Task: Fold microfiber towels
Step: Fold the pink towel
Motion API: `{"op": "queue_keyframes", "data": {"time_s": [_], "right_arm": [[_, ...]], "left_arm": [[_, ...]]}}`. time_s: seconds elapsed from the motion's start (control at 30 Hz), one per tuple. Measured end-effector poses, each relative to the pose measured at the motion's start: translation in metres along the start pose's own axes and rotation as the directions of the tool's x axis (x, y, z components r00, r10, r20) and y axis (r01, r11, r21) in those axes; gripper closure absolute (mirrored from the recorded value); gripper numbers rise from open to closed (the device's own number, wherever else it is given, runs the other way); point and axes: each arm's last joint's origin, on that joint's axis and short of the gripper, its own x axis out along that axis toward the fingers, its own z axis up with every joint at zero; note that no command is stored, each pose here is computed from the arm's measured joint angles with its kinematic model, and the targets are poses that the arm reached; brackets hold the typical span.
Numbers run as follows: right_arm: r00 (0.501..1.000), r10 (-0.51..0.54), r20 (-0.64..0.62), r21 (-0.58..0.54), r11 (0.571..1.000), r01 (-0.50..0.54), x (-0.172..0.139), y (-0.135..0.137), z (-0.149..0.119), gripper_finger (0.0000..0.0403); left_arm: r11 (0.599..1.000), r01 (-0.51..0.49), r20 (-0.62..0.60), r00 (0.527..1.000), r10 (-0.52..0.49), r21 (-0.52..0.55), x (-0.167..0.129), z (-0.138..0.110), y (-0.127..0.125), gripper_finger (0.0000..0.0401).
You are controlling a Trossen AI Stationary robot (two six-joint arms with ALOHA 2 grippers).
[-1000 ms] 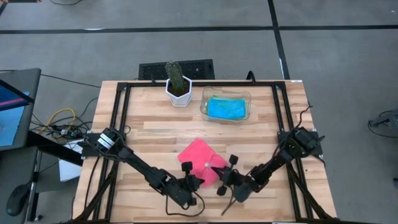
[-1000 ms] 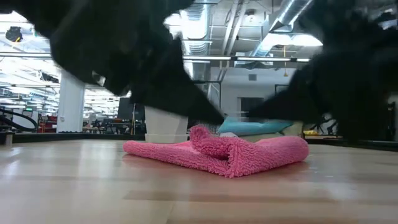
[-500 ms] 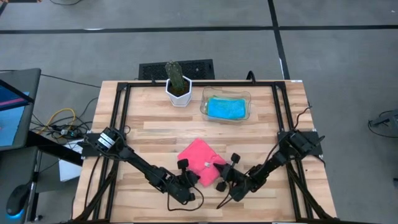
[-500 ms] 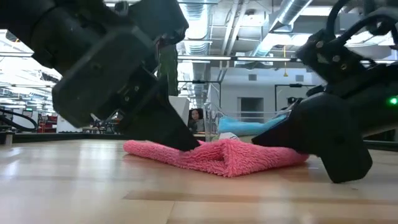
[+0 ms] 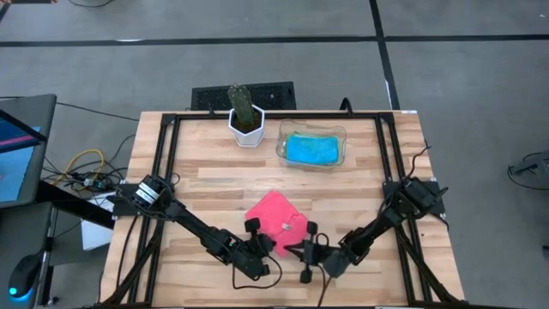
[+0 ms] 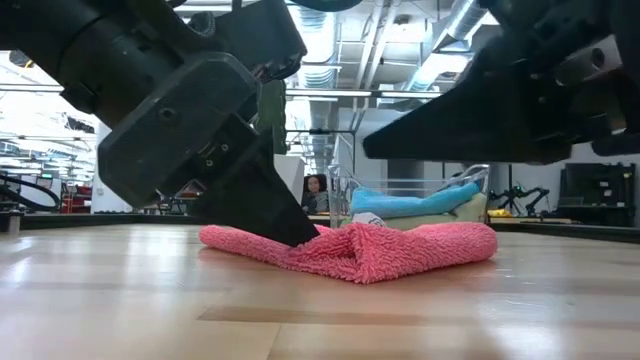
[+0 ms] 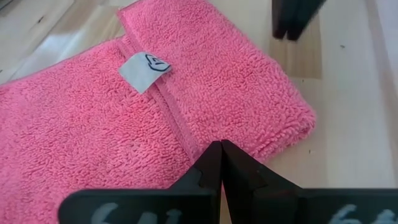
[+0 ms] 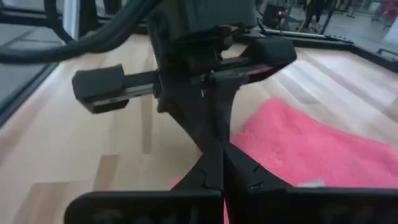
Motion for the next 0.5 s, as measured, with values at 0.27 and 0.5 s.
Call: {"op": "queue_keyframes", "data": {"time_s": [0.27,0.5], "right_arm": [[0.996,0.091,-0.014,0.016,0.996,-0.09,0.014,0.004,-0.012,0.0387],[0.992,0.107,-0.065,0.032,0.994,-0.105,0.028,0.017,-0.04,0.0388]], "left_arm": [[1.0,0.014,-0.007,1.0,-0.014,-0.011,-0.002,-0.001,-0.002,0.0401],[1.0,0.013,-0.023,1.0,-0.013,0.0,-0.002,-0.003,-0.002,0.0401]]}}
